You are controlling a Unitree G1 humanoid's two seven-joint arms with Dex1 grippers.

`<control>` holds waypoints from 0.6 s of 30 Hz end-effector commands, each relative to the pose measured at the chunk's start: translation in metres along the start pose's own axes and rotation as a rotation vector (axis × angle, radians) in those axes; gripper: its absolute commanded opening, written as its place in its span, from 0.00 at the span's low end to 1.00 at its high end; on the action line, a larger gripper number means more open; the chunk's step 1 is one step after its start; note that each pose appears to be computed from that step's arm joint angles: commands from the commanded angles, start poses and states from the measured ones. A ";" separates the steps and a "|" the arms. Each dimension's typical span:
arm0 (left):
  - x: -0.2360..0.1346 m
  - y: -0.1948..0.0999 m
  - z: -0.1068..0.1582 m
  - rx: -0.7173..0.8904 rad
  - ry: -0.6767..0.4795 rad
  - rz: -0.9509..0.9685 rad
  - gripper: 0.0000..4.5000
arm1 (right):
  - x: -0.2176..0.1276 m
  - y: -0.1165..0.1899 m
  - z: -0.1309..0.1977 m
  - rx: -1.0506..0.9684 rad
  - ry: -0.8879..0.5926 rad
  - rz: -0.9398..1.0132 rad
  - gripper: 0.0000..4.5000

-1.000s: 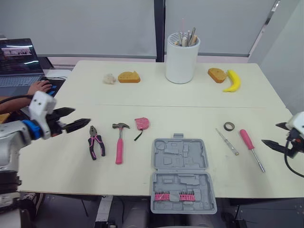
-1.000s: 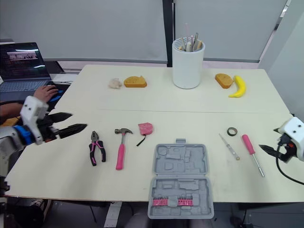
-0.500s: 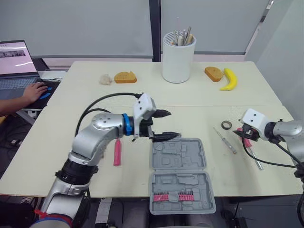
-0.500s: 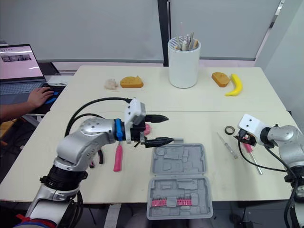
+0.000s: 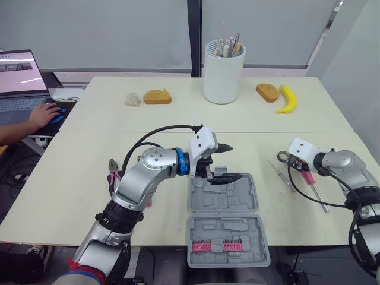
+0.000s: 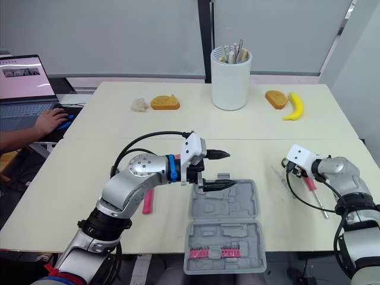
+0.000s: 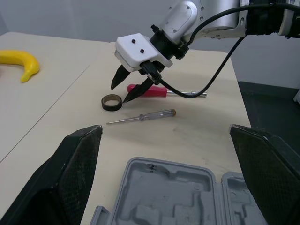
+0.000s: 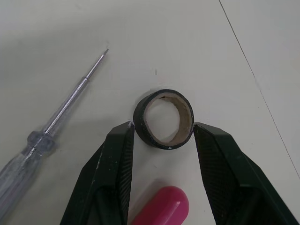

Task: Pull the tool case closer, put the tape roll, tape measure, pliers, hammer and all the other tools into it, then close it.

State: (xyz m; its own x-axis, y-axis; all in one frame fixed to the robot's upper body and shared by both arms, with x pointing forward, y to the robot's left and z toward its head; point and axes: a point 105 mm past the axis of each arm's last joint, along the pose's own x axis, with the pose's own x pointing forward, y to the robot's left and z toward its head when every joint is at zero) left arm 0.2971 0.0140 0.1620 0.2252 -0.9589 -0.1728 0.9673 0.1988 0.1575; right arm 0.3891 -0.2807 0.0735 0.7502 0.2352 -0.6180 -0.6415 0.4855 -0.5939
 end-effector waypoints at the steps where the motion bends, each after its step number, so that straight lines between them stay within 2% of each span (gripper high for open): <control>1: 0.004 0.000 0.007 0.039 -0.018 0.009 1.00 | 0.004 -0.007 0.006 -0.015 -0.015 -0.038 0.47; 6: 0.008 0.000 0.009 0.037 -0.021 0.016 1.00 | 0.011 0.000 0.006 0.007 -0.015 -0.018 0.47; 9: 0.010 -0.001 0.010 0.036 -0.024 0.012 1.00 | 0.013 0.001 0.004 0.025 -0.010 -0.016 0.38; 17: 0.011 -0.002 0.013 0.036 -0.033 0.007 1.00 | 0.014 0.003 0.001 0.047 -0.012 -0.017 0.02; 18: 0.011 -0.002 0.013 0.036 -0.033 0.007 1.00 | 0.014 0.003 0.001 0.049 -0.015 -0.015 0.01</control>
State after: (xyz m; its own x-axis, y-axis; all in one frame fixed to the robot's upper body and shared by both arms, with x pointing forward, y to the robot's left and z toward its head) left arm 0.2986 0.0047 0.1628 0.2397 -0.9577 -0.1592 0.9635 0.2145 0.1604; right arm 0.3931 -0.2740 0.0528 0.7410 0.2365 -0.6285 -0.6427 0.5212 -0.5615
